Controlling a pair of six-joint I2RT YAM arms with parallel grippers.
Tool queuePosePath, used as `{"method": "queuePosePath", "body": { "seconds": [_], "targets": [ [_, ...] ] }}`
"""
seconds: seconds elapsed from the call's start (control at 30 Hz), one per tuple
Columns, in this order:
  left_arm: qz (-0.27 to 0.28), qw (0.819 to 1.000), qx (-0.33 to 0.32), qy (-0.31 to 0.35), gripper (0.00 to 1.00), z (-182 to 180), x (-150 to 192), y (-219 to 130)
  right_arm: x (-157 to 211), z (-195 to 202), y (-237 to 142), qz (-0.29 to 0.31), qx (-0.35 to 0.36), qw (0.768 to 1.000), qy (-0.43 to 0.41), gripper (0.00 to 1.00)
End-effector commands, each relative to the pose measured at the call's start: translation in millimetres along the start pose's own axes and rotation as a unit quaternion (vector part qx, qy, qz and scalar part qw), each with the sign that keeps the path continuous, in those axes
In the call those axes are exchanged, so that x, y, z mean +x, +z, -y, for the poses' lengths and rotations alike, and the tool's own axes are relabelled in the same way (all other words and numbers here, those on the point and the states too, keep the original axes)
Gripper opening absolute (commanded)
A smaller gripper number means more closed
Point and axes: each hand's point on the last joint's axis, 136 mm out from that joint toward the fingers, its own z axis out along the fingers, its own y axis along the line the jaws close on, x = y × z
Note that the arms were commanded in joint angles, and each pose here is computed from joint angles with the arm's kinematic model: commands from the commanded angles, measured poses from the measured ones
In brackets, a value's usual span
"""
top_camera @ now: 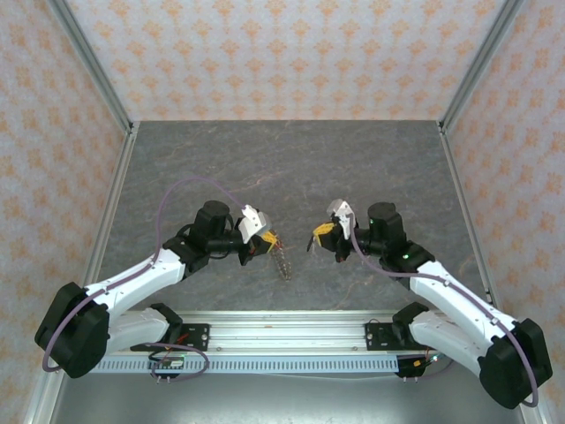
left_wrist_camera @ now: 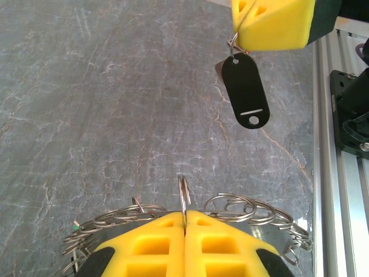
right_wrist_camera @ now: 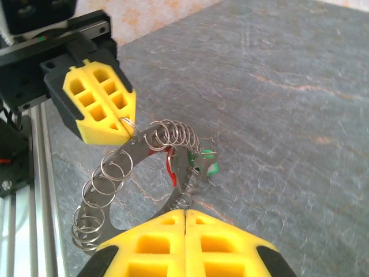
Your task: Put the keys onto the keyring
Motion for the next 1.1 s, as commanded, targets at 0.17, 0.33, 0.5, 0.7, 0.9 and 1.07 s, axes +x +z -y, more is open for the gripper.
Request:
{"method": "queuePosePath", "body": {
  "seconds": [0.17, 0.33, 0.5, 0.7, 0.9, 1.07],
  "targets": [
    [0.036, 0.998, 0.03, 0.03, 0.0, 11, -26, 3, -30, -17, 15, 0.032, -0.058, 0.991, -0.114, 0.0],
    [0.037, 0.998, 0.034, 0.033, 0.0, 9, -31, 6, -39, -27, 27, 0.036, -0.094, 0.987, -0.125, 0.0],
    [0.032, 0.998, 0.04, 0.033, 0.0, 8, -30, 10, -38, -38, 42, 0.031, -0.136, 0.982, -0.128, 0.0],
    [0.029, 0.998, 0.039, 0.033, 0.0, 8, -28, 11, -38, -48, 51, 0.029, -0.179, 0.976, -0.121, 0.0],
    [0.026, 0.998, 0.041, 0.035, 0.0, 9, -27, 10, -38, -50, 56, 0.023, -0.189, 0.975, -0.113, 0.0],
    [0.027, 0.998, 0.04, 0.036, 0.0, 9, -28, 10, -39, -50, 60, 0.024, -0.19, 0.975, -0.112, 0.0]
  ]
}}
